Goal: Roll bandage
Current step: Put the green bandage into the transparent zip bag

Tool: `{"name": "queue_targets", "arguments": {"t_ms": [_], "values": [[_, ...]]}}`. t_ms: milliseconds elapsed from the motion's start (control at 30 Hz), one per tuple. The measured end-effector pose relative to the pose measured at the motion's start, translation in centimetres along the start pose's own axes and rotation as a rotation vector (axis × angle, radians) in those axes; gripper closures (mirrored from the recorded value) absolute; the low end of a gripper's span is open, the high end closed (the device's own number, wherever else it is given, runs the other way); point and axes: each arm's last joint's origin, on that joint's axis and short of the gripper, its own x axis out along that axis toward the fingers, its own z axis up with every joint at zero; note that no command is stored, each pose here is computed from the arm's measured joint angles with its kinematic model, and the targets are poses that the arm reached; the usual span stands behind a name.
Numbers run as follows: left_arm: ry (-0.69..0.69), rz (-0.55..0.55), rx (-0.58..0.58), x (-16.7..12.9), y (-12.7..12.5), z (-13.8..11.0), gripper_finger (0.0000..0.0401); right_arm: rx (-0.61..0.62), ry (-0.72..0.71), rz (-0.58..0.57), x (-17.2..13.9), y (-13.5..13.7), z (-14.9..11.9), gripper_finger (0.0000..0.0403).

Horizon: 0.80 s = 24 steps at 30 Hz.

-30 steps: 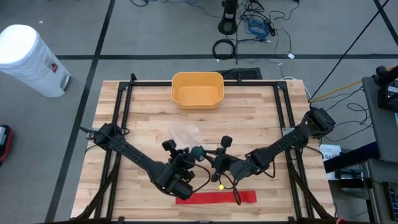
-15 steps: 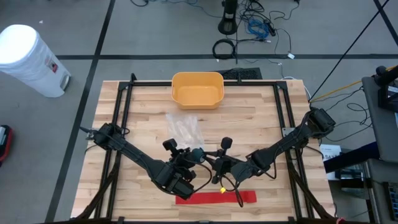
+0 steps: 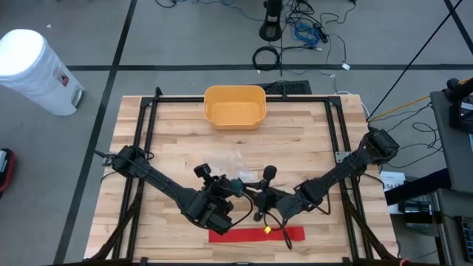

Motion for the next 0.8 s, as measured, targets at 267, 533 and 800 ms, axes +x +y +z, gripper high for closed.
{"name": "queue_targets", "arguments": {"t_ms": [267,533,800], "values": [[-0.022,-0.046,0.009,0.0,-0.56,0.41,0.0396,0.04,0.008,-0.015,0.48,-0.43,-0.11,0.0353],[-0.035,-0.063,0.032,-0.01,-0.79,0.59,0.0396,0.083,0.052,-0.027,0.92,-0.75,-0.74,0.0354],[-0.046,-0.068,0.031,-0.27,-0.92,0.51,0.0396,0.083,0.064,-0.122,0.57,-0.84,-0.71,0.0354]]}}
